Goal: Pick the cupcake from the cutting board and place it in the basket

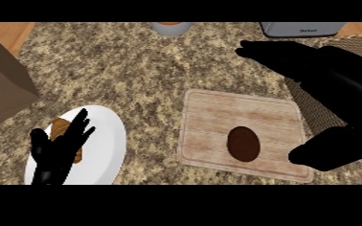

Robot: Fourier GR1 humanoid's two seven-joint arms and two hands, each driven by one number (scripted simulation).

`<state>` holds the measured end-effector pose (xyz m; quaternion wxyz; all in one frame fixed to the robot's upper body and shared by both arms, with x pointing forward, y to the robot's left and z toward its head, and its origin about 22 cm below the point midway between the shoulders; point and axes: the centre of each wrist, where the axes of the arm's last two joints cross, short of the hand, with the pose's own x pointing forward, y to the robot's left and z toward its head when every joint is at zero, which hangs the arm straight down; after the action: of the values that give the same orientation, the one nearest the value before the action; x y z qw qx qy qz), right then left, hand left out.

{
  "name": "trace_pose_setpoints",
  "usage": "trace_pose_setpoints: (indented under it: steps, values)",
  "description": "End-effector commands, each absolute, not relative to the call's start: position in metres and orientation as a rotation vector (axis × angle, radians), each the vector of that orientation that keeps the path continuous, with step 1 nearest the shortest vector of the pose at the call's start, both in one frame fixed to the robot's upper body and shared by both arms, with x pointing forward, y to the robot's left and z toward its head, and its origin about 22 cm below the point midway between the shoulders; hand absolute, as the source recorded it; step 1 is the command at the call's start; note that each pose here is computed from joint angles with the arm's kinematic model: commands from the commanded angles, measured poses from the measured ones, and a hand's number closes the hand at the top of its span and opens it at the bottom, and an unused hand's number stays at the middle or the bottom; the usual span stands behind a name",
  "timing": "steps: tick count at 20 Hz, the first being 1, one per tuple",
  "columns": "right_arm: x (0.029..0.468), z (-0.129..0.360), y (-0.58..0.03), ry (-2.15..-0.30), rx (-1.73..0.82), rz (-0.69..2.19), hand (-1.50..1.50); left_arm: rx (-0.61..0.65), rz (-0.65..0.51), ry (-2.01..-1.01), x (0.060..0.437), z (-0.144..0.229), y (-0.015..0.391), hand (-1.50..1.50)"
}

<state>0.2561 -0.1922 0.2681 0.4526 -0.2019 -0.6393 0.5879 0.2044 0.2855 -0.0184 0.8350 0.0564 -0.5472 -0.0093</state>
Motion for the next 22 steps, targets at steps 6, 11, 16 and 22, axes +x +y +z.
trace_pose_setpoints:
  steps: [6, 11, 16, 22]
  values:
    - [0.240, 0.328, -0.227, -1.244, -0.534, 1.683, -1.50, 0.159, 0.003, -0.993, 0.181, -0.047, 0.311, 0.00]
    - [0.239, 0.331, -0.226, -1.204, -0.510, 1.695, -1.50, 0.157, -0.019, -1.017, 0.209, -0.034, 0.300, 0.00]
    - [0.239, 0.313, -0.222, -1.215, -0.472, 1.643, -1.50, 0.164, -0.033, -1.018, 0.193, -0.051, 0.290, 0.00]
    - [0.228, 0.306, -0.228, -1.265, -0.425, 1.629, -1.50, 0.160, -0.024, -1.012, 0.191, -0.059, 0.295, 0.00]
